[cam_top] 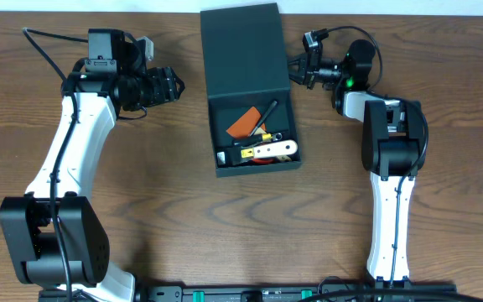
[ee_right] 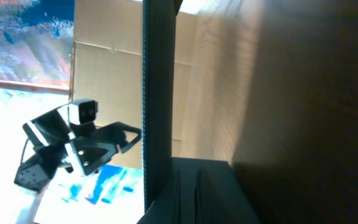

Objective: Pack container
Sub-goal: 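Swing the lid forward and down over the box with the right gripper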

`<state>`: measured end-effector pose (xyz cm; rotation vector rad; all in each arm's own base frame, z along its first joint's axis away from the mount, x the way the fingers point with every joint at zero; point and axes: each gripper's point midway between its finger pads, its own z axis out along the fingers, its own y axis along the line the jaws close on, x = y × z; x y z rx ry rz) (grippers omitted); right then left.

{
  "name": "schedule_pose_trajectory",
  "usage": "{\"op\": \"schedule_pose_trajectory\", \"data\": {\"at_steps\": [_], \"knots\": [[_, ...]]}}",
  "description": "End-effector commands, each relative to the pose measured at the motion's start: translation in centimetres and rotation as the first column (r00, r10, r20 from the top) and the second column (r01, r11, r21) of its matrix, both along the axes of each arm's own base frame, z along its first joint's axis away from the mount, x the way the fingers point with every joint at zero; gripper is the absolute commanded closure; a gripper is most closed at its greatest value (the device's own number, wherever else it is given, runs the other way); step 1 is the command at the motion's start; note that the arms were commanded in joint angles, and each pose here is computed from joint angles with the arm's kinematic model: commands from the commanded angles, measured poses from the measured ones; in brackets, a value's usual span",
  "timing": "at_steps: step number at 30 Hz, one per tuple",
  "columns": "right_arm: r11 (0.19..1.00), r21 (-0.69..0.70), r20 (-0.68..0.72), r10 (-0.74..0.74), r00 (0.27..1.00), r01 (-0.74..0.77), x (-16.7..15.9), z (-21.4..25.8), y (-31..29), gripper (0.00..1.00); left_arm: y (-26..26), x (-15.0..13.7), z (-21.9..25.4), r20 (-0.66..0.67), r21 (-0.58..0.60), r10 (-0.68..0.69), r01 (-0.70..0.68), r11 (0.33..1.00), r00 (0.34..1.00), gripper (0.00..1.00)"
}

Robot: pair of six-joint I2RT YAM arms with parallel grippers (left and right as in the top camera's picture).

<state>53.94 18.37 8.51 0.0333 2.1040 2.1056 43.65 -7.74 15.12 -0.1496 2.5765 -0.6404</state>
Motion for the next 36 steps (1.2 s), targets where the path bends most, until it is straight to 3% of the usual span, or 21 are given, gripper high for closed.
{"op": "schedule_pose_trajectory", "data": {"at_steps": [1,12,36], "knots": [[0.998,0.015,-0.094,0.059,0.994,-0.058,-1.0,0.1,0.5,0.99,-0.1,-0.1,-0.2,-0.01,-0.016,0.001,-0.001,1.0,1.0,0.24],[0.995,0.043,-0.122,0.1,0.987,-0.095,-2.3,4.0,0.4,0.99,-0.1,-0.1,-0.2,-0.01,-0.016,0.001,-0.001,1.0,1.0,0.24],[0.979,0.016,-0.137,0.205,0.969,-0.205,-4.3,7.4,3.1,0.98,-0.1,-0.1,-0.2,-0.01,-0.015,0.0,-0.001,1.0,1.0,0.24]]}}
